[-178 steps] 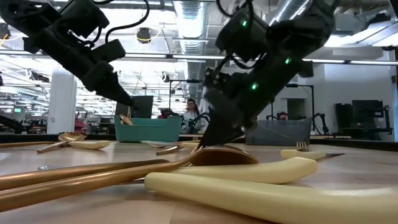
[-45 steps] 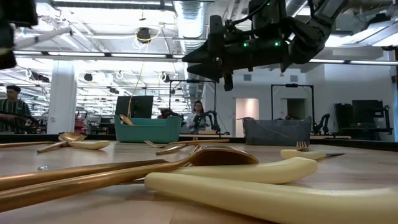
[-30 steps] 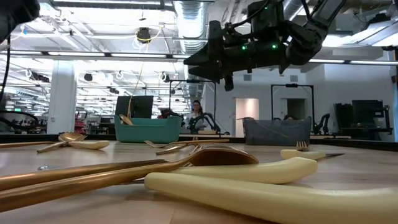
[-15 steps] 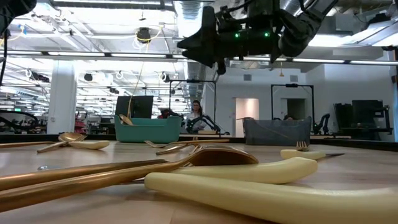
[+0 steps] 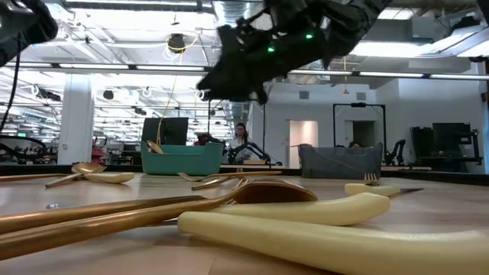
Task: Sort silverware by color (type)
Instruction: Put the yellow table knife into the orange bin
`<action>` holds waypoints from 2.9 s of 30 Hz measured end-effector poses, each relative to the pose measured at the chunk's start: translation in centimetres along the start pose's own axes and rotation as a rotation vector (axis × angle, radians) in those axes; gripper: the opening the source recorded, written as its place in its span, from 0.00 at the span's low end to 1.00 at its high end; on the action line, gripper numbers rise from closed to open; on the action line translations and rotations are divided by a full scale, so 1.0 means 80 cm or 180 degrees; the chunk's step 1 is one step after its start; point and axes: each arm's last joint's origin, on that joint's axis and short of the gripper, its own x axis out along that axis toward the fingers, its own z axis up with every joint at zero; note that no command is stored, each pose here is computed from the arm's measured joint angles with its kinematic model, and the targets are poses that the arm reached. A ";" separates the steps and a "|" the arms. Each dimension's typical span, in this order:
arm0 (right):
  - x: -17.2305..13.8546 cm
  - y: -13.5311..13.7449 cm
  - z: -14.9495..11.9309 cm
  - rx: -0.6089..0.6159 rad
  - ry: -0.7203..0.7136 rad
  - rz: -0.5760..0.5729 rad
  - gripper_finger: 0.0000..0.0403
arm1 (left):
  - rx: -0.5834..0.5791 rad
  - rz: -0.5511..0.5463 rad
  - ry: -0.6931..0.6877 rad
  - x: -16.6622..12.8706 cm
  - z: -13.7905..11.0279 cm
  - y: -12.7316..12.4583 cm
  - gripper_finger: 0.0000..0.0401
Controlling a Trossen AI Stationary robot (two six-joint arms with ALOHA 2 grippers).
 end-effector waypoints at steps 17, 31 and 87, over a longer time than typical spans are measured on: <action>0.164 0.083 -0.049 -0.0485 0.0941 -0.0068 0.46 | 0.1009 -0.0130 -0.1981 -0.018 0.067 -0.005 0.41; 0.189 0.077 -0.065 -0.0499 0.1644 -0.0144 0.36 | 0.1106 0.0367 -0.2031 -0.003 0.077 -0.007 0.41; 0.124 0.055 0.034 -0.0802 0.1769 -0.0844 0.25 | 0.0982 0.0890 -0.2100 0.019 0.087 0.014 0.41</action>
